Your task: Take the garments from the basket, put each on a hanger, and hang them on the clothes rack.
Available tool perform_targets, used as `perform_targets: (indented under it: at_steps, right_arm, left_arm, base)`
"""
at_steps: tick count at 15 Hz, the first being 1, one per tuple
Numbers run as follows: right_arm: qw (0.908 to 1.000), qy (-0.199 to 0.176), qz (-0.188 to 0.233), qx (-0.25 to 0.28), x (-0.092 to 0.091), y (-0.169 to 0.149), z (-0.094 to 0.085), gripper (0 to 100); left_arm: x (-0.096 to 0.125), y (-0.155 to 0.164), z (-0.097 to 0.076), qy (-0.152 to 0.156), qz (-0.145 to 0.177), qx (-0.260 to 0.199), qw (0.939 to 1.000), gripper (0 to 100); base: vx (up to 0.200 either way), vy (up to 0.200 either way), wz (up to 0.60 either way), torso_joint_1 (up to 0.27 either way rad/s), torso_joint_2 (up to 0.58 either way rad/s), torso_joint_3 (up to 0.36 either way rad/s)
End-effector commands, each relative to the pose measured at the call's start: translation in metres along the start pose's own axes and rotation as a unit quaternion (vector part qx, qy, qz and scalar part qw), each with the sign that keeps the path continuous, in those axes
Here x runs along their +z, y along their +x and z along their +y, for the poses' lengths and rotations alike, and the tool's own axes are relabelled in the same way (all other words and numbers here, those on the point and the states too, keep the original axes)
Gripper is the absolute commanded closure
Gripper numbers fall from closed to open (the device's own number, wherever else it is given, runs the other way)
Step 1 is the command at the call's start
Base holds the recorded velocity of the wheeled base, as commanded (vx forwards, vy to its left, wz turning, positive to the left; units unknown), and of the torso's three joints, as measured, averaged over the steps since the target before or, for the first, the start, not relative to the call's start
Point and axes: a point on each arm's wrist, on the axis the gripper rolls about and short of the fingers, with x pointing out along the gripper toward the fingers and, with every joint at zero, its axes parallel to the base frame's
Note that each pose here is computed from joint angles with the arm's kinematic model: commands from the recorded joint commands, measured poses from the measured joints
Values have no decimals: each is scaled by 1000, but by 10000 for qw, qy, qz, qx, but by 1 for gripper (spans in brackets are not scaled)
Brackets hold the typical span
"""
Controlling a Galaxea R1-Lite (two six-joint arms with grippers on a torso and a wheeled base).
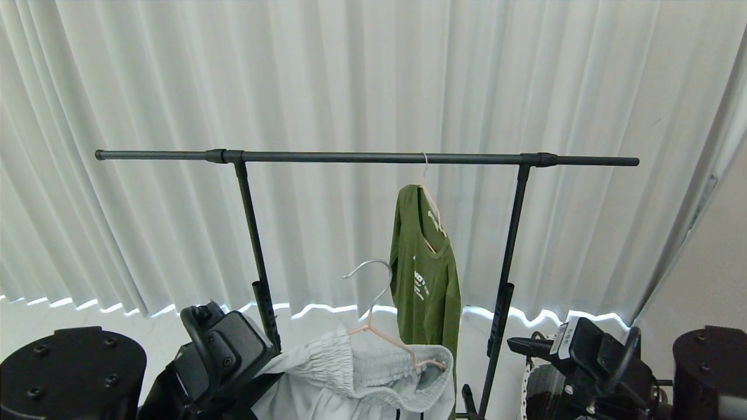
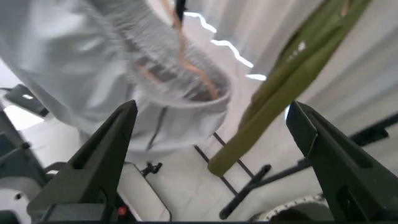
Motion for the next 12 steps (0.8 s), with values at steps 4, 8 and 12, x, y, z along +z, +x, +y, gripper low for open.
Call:
perform_targets:
  at_steps: [4, 8, 12]
  right_arm:
    - [9975, -287, 50, 643, 11, 4, 3, 0]
    - [9888, -612, 311, 1324, 18, 9, 6, 0]
    - [9867, -690, 442, 1407, 19, 18, 1, 0]
  left_arm:
    - [0, -10, -10, 145, -555, -791, 9952, 100]
    - [7, -15, -12, 129, -1064, -1261, 9862, 100]
    - [6, -17, -14, 519, -1216, -1491, 9799, 100]
  base:
    - [0, 0, 0, 0, 0, 0]
    - [0, 0, 0, 0, 0, 0]
    - [0, 0, 0, 0, 0, 0]
